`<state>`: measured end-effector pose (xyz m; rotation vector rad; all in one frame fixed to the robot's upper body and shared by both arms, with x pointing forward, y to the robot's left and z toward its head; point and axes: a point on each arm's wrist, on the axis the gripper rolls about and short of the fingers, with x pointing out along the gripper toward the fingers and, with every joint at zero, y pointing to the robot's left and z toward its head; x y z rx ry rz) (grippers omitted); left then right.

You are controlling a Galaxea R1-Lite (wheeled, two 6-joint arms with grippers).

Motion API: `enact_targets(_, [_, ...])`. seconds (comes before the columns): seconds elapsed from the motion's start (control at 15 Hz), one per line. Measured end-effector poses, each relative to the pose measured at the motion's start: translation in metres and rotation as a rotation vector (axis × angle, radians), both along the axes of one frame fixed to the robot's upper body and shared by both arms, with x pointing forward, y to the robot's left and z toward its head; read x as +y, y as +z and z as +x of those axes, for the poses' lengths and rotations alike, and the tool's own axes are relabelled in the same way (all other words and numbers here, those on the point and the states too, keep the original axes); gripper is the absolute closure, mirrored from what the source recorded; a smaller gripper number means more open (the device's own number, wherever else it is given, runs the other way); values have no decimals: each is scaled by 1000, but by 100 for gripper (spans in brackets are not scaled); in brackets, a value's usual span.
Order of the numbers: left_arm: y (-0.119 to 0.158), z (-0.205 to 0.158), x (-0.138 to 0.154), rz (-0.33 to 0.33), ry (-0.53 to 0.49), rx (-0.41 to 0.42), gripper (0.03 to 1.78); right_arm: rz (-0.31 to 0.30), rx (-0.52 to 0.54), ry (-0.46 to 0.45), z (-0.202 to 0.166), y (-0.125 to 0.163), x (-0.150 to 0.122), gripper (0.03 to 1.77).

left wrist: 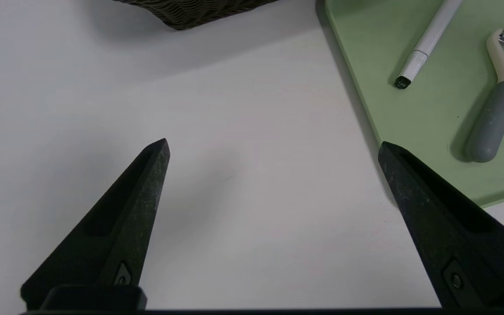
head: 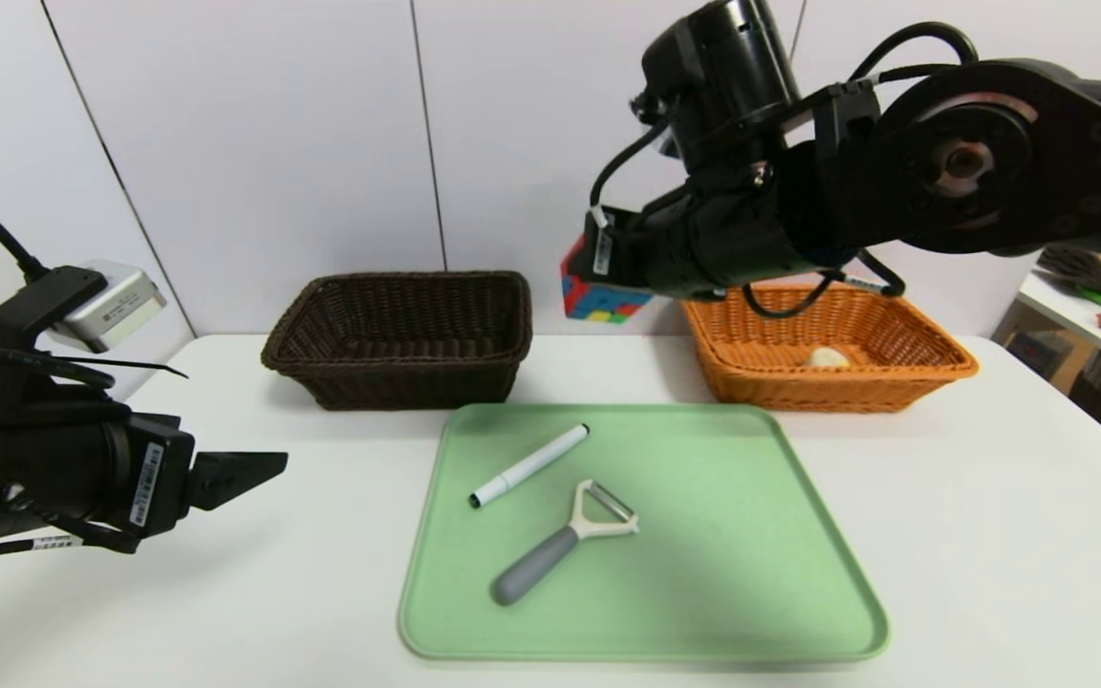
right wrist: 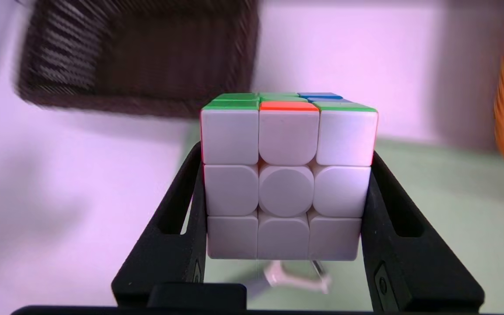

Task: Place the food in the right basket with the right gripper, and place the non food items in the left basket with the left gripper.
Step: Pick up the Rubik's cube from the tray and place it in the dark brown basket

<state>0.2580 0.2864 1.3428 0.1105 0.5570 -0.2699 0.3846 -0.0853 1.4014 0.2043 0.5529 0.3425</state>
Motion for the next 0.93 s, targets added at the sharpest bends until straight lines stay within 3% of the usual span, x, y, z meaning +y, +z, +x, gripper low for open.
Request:
enact_targets(0.33, [0, 0, 0, -2, 6, 1, 12, 151, -171, 99, 20, 4, 21, 86])
enact_targets(0.93, [-12, -4, 1, 12, 12, 36, 12, 270, -304, 124, 73, -50, 59, 86])
